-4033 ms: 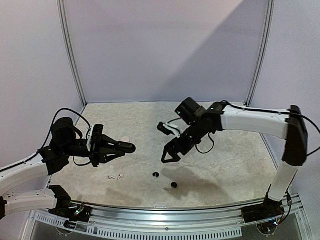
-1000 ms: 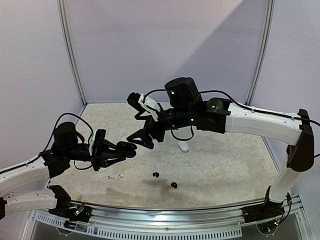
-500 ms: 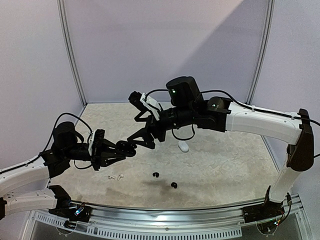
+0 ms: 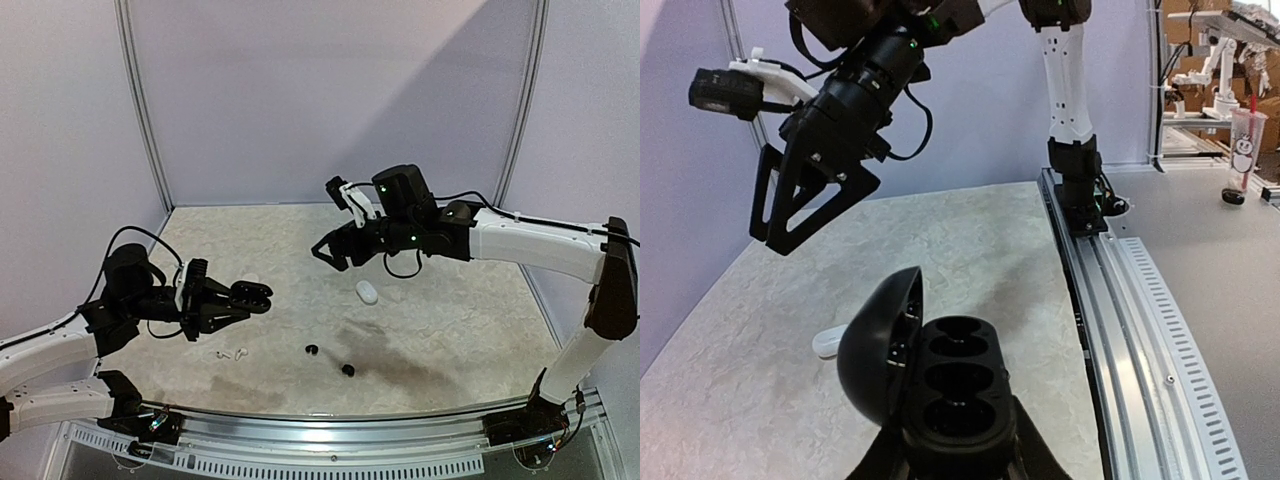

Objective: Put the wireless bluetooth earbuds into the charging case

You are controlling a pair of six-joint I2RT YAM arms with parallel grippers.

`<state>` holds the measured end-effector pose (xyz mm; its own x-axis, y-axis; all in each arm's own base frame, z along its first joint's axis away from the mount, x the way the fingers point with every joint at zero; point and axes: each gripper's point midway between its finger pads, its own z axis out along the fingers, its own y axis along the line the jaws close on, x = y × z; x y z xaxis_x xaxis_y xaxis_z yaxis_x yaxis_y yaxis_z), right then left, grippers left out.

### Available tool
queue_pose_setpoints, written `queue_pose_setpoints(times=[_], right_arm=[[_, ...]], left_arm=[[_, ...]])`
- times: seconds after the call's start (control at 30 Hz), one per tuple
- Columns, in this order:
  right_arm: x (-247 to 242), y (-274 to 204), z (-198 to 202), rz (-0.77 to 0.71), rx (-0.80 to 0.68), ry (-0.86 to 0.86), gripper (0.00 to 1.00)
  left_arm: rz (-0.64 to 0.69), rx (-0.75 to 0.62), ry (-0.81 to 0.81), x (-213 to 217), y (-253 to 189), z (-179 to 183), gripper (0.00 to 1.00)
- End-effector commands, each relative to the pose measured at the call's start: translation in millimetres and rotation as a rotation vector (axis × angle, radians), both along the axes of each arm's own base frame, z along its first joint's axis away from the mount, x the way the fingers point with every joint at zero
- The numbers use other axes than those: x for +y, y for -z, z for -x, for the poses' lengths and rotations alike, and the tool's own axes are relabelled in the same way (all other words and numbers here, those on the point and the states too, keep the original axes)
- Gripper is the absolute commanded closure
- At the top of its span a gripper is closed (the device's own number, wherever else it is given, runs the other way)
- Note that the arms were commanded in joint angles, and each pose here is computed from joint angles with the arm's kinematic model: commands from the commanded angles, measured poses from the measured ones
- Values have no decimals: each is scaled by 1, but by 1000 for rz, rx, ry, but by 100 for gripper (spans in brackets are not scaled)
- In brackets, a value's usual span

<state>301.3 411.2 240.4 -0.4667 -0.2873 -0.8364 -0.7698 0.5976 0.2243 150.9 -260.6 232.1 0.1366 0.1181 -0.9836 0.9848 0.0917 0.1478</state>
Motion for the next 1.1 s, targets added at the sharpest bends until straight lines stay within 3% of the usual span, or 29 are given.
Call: queue_pose_setpoints(times=[0.0, 0.1, 0.2, 0.6, 1.07], right_arm=[[-8, 24, -11, 116, 30, 82, 30], [1, 64, -8, 229, 181, 68, 47], [13, 111, 1, 303, 338, 39, 55], [25, 191, 49, 455, 516, -105, 58], [31, 221, 69, 516, 574, -190, 67]], left_arm=[[0, -2, 15, 0, 2, 6, 100], [-4, -1, 11, 0, 3, 7, 100], [-3, -5, 6, 1, 2, 7, 100], [-15, -27, 25, 3, 7, 12, 100], [-18, -30, 22, 3, 8, 12, 100]])
